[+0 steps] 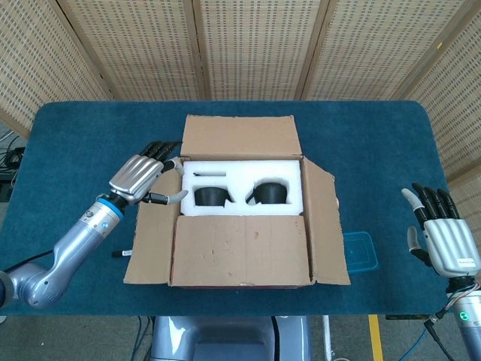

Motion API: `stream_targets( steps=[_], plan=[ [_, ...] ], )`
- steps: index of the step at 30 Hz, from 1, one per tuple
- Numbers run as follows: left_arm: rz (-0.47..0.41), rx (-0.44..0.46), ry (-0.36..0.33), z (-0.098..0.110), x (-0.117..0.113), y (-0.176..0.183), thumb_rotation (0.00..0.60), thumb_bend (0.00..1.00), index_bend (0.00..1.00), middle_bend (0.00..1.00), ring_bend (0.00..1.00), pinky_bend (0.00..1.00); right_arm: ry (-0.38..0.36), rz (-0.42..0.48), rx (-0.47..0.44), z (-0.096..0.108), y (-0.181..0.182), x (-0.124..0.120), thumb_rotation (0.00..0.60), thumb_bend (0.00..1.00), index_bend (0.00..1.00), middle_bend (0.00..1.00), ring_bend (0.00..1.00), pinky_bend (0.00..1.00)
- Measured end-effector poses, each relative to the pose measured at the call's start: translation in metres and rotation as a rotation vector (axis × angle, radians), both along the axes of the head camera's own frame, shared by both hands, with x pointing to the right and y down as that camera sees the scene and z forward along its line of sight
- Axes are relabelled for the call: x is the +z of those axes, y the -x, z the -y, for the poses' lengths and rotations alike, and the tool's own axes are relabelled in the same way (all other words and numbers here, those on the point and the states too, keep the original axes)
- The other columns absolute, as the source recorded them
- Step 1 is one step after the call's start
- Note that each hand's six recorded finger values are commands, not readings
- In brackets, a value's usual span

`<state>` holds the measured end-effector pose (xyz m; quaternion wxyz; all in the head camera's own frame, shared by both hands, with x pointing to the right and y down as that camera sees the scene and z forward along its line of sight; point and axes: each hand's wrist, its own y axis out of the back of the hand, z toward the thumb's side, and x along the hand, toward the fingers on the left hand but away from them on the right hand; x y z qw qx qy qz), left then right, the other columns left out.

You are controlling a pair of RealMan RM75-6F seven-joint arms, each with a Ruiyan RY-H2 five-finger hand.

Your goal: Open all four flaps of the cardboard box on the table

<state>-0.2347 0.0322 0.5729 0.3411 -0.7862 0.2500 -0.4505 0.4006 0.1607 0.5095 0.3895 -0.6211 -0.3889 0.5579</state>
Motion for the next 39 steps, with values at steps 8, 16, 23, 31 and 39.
stream_targets(
  steps=[8,16,23,31,39],
  plan=[
    [-0.021,0.045,0.049,-0.024,0.010,-0.011,0.148,0.23,0.36,0.00,0.00,0.00,0.000,0.002,0.004,-0.001,-0.001,-0.001,0.600,0.67,0.07,0.04,0.00,0.00],
    [-0.029,0.089,0.080,-0.041,0.021,-0.028,0.136,0.22,0.36,0.00,0.00,0.00,-0.003,0.000,0.014,-0.002,-0.005,-0.003,0.600,0.67,0.07,0.04,0.00,0.00],
    [-0.028,0.114,0.099,-0.051,0.024,-0.034,0.136,0.21,0.36,0.00,0.00,0.00,-0.007,-0.001,0.023,-0.003,-0.009,-0.004,0.600,0.67,0.07,0.04,0.00,0.00],
    [-0.014,0.145,0.119,-0.061,0.026,-0.037,0.136,0.20,0.36,0.00,0.00,0.00,-0.006,0.001,0.026,-0.004,-0.010,-0.004,0.600,0.67,0.07,0.04,0.00,0.00],
    [-0.002,0.174,0.134,-0.070,0.027,-0.040,0.135,0.20,0.40,0.00,0.00,0.00,-0.010,0.002,0.033,-0.004,-0.013,-0.006,0.600,0.67,0.07,0.04,0.00,0.00]
  ],
)
